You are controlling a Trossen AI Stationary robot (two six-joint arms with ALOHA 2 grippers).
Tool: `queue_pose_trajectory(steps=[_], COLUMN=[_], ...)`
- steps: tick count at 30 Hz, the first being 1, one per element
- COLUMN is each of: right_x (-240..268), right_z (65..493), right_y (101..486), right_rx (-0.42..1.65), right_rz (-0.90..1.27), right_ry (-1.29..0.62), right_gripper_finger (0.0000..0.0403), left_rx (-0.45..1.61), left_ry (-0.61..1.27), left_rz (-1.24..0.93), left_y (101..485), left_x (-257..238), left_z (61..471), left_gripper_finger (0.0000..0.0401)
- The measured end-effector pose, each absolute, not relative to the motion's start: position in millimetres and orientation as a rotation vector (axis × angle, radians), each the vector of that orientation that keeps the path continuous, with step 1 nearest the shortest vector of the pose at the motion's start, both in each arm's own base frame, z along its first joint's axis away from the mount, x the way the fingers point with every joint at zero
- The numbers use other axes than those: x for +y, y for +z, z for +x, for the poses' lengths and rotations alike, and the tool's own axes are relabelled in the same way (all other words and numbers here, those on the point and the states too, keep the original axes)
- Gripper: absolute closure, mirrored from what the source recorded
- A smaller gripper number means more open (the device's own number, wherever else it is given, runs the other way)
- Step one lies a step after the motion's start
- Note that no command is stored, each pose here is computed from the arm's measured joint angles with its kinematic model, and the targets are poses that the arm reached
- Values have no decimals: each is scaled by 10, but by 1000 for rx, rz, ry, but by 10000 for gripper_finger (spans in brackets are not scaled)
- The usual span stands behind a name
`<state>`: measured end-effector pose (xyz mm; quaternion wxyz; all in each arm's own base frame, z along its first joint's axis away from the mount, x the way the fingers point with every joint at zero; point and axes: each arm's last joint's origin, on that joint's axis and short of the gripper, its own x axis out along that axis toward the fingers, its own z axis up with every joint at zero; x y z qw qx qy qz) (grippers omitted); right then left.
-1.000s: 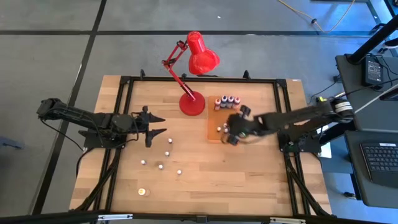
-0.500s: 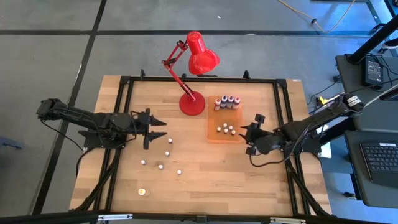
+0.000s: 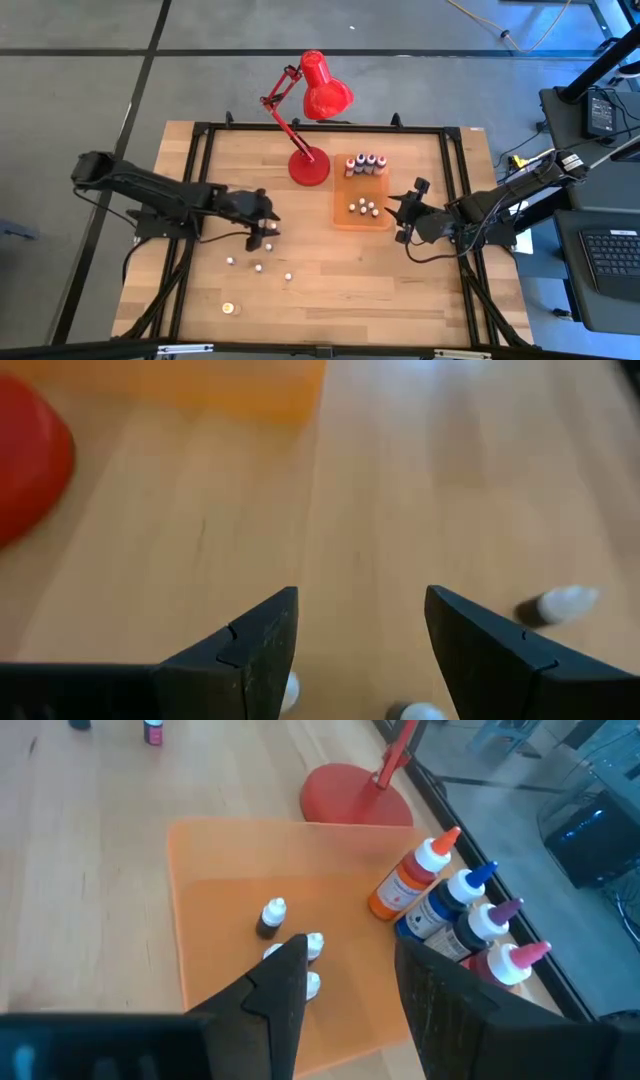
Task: Pick & Place food coloring
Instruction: Put the small pink food coloring bottle into the orange bin
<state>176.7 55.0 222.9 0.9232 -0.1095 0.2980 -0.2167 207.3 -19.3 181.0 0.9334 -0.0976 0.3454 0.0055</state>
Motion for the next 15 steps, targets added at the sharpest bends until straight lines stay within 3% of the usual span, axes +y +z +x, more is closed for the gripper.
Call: queue_pose_trajectory(steps=[15], right_x=[558], right_z=[1772], right_y=[2223], right_rx=[620], right_rz=[-211], right_ry=[-422], right_gripper_finger=[248], left_rx=[830], left_ry=[133], left_rz=[-139], left_y=[1558], left_x=[-171], left_z=[2175], left_gripper_finger=[188])
